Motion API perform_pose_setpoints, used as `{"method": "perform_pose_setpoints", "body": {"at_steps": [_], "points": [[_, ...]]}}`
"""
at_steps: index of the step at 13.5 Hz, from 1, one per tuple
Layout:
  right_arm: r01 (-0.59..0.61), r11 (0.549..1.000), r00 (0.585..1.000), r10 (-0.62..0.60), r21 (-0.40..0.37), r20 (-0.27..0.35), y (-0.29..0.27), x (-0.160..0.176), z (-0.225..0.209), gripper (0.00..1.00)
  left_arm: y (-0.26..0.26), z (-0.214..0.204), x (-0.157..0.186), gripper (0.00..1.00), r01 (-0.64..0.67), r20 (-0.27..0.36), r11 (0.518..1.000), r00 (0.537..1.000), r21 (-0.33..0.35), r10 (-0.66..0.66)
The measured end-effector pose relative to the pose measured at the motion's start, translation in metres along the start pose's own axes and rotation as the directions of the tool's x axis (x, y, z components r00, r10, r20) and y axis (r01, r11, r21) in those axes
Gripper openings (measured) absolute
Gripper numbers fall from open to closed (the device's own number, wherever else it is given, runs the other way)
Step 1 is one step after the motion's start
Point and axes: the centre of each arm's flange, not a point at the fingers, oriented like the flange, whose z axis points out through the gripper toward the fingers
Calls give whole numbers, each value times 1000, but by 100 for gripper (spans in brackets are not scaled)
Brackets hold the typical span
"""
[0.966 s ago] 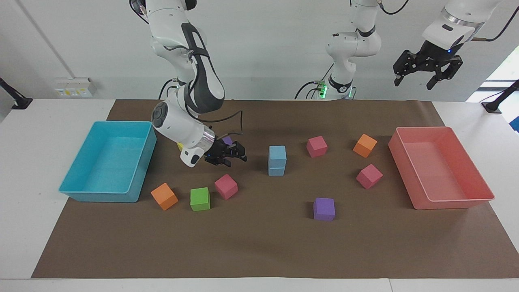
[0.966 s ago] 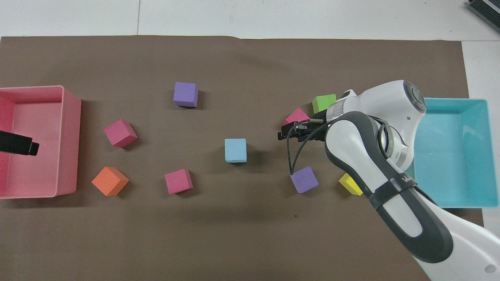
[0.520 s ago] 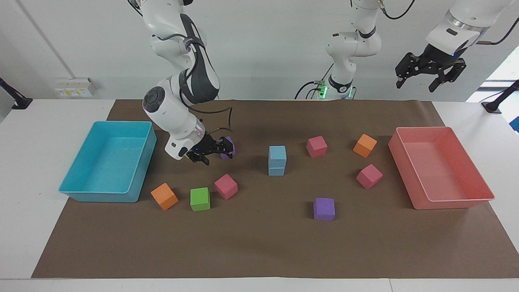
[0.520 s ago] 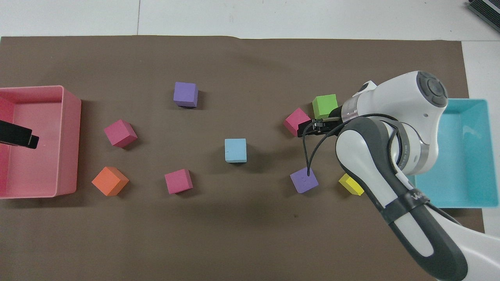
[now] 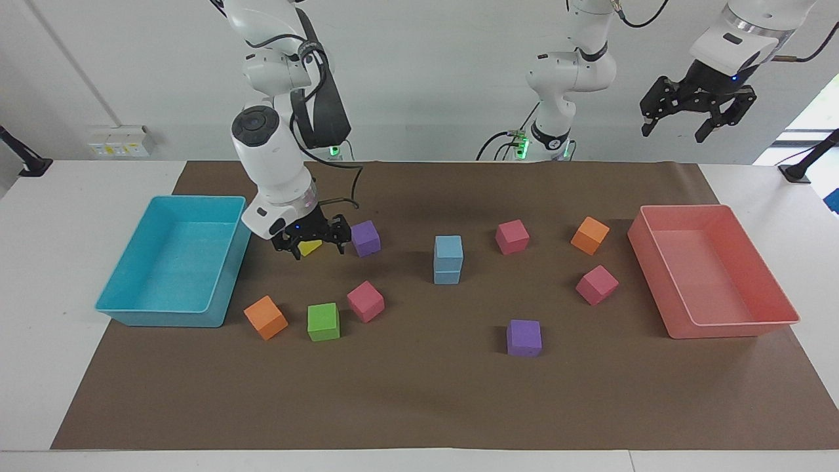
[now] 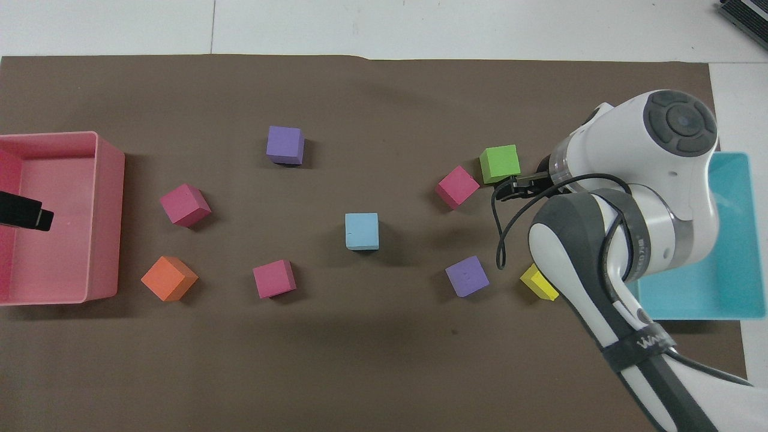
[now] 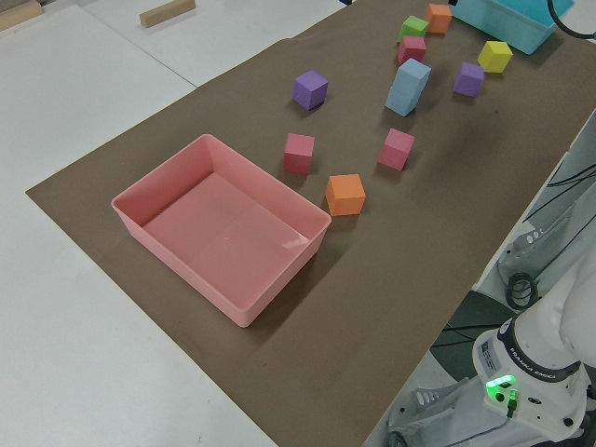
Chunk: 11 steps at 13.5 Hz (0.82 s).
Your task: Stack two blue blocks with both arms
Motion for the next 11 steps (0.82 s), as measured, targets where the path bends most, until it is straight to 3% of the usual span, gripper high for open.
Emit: {"method": "perform_pose_setpoints", "body": {"at_steps": [4,11], "points": [[-56,998,998,54,-43,-34,48,-8,-51,100,0,-1,-2,100,0,-1,1000,1000,0,0],[-109,992,994,110,-64,17,95,-33,-154,100,-2,1,-5,100,5,10,1000,1000,-1,-5]]}}
